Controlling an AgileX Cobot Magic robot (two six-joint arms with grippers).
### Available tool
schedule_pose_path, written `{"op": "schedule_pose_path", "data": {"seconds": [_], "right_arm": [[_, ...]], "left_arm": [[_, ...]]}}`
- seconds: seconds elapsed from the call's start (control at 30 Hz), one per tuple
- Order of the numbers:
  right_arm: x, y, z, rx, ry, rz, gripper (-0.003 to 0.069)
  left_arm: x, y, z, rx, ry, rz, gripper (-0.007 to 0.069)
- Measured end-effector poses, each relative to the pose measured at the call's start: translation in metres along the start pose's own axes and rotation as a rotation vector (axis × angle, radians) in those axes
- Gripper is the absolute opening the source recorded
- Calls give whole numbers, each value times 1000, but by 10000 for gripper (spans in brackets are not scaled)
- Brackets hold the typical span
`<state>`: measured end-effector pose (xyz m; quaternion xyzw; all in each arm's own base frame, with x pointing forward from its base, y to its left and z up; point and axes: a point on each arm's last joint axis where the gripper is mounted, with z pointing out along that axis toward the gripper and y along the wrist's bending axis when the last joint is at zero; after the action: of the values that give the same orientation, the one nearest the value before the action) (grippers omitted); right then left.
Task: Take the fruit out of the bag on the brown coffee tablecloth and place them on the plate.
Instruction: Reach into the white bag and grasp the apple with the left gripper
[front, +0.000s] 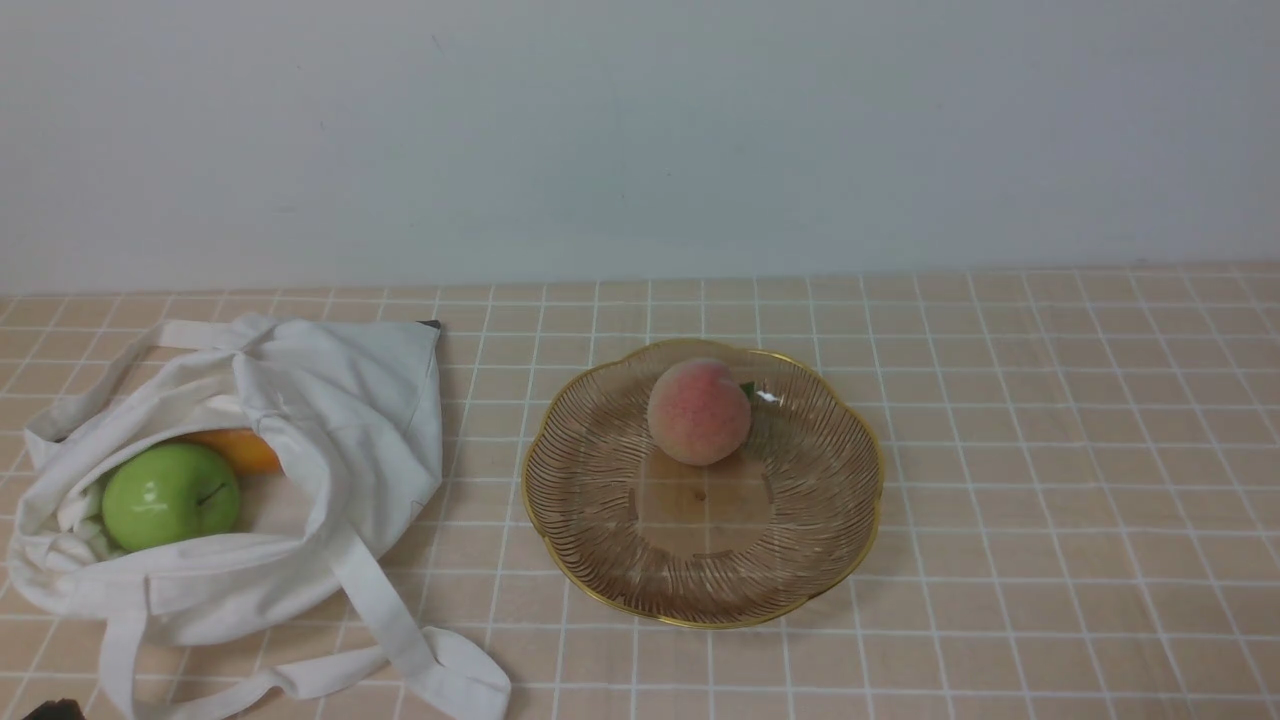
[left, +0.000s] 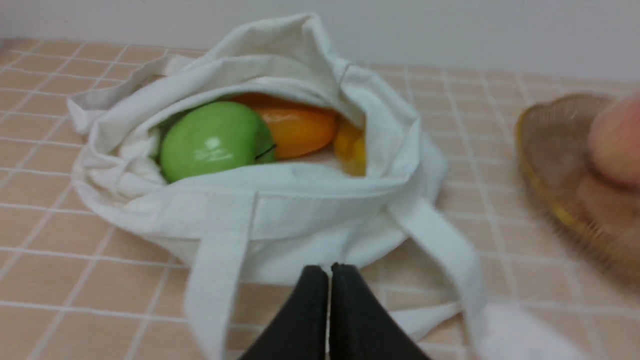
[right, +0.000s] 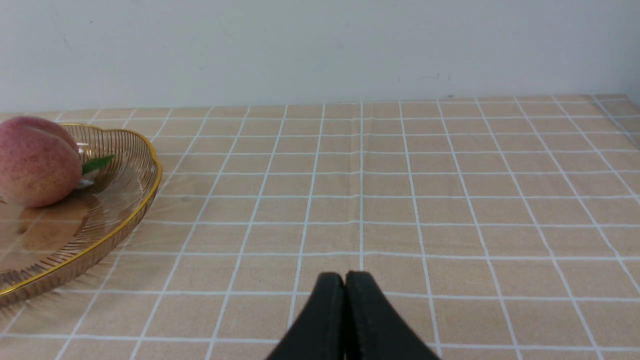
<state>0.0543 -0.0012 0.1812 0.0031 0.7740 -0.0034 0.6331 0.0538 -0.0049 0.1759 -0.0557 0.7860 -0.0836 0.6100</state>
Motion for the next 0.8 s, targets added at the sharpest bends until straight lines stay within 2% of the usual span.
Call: {"op": "schedule_pose_path", "data": {"seconds": [0.17, 0.3, 0.4, 0.5, 0.57, 0.67, 0.7, 0.73, 0.77, 0.8], "right_arm": [[0, 0, 0, 0, 0, 0, -15], [0, 0, 0, 0, 0, 0, -15], [0, 0, 0, 0, 0, 0, -15], [0, 0, 0, 0, 0, 0, -15], [0, 0, 0, 0, 0, 0, -15], [0, 0, 0, 0, 0, 0, -15], [0, 0, 0, 0, 0, 0, -15], [0, 0, 0, 0, 0, 0, -15], [0, 0, 0, 0, 0, 0, -15], [0, 0, 0, 0, 0, 0, -15]], "left_arm": [[-10, -6, -1, 80, -95, -346, -8], [-18, -5, -2, 98, -178, -432, -8], [-34, -1, -7, 100, -365, -484, -8], [-54, -3, -16, 114, -460, -460, -8], [-88, -12, -29, 124, -506, -346, -8], [-126, -28, -27, 131, -336, -211, -8], [-127, -30, -25, 135, -299, -204, -8], [-141, -37, -17, 141, -174, -164, -8], [-148, -41, -9, 90, -78, -143, -8], [-152, -45, -1, 148, 39, -117, -8]]}}
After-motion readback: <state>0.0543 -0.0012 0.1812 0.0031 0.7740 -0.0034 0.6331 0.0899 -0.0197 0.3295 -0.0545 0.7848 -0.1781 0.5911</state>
